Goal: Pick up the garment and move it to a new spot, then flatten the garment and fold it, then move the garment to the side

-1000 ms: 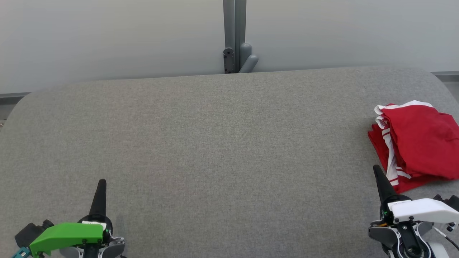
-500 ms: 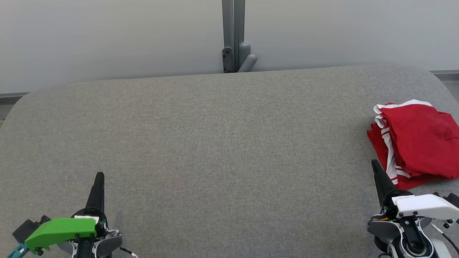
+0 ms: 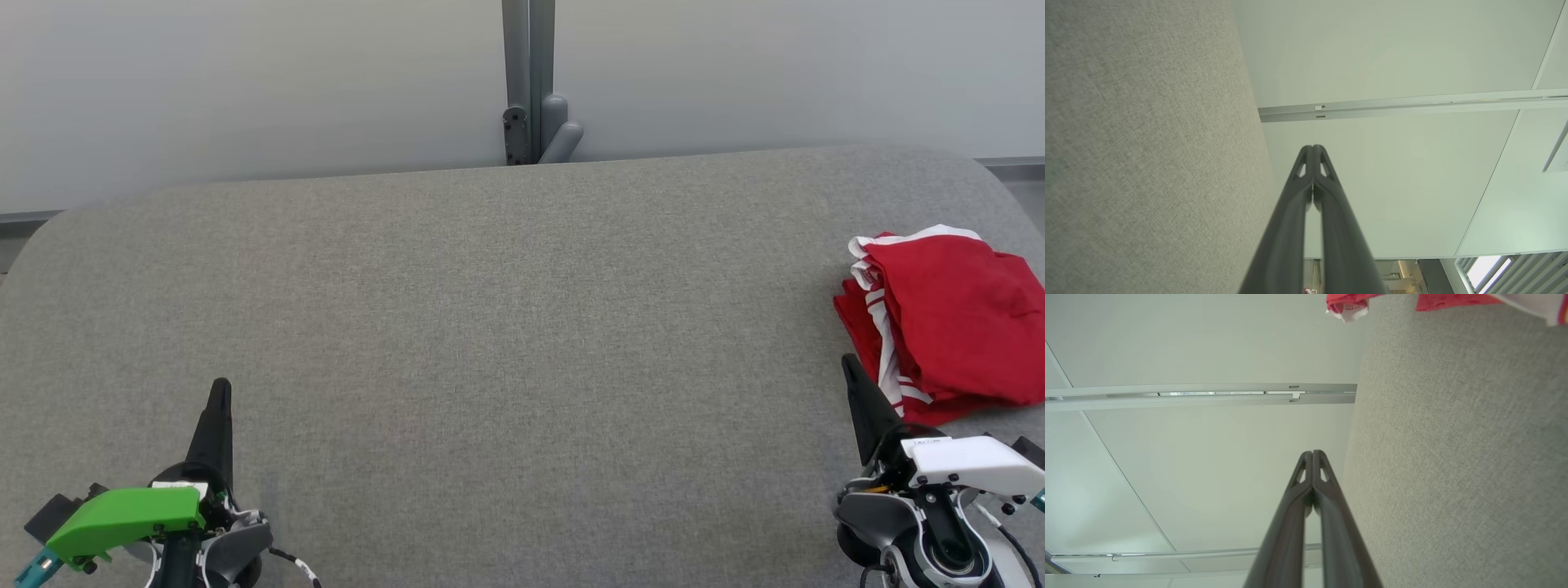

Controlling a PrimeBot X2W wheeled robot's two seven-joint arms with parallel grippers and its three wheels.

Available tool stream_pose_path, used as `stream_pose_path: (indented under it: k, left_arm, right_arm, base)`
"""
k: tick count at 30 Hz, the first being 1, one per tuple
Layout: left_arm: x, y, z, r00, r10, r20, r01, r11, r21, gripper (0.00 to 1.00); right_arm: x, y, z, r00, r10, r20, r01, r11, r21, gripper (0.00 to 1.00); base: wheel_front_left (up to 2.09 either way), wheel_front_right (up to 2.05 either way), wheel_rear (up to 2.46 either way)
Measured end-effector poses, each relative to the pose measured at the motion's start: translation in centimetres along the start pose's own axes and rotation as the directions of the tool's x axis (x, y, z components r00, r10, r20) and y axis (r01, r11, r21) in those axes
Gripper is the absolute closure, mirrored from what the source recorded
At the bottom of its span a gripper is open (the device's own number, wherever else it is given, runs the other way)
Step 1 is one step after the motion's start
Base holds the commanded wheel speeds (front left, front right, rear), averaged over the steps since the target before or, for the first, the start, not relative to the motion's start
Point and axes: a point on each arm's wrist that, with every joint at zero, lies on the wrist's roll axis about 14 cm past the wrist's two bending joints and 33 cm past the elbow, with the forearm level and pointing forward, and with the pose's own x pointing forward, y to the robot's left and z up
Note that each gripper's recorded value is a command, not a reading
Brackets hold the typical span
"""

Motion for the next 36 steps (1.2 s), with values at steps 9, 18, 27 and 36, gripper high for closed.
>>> stream_pose_path:
  k: [9, 18, 27, 36]
  left_arm:
    - [0.22, -0.36, 0.00, 1.000, -0.013, -0.003, 0.013, 0.999, -0.037, 1.00]
    - [0.22, -0.37, 0.02, 1.000, -0.013, -0.003, 0.013, 0.999, -0.038, 1.00]
    - [0.22, -0.37, 0.05, 1.000, -0.013, -0.002, 0.013, 0.999, -0.038, 1.00]
    - [0.22, -0.36, 0.07, 1.000, -0.013, -0.001, 0.013, 0.999, -0.039, 1.00]
  right_arm:
    - [0.13, 0.24, -0.02, 1.000, 0.009, -0.003, -0.009, 0.999, 0.037, 1.00]
    - [0.13, 0.25, -0.02, 1.000, 0.009, -0.003, -0.009, 0.999, 0.037, 1.00]
    - [0.13, 0.25, -0.02, 1.000, 0.009, -0.003, -0.009, 0.999, 0.037, 1.00]
    - [0.14, 0.25, -0.02, 1.000, 0.009, -0.003, -0.009, 0.999, 0.037, 1.00]
  base:
    - [0.00, 0.00, 0.00]
    - [0.00, 0.00, 0.00]
    - [0.00, 0.00, 0.00]
    - [0.00, 0.00, 0.00]
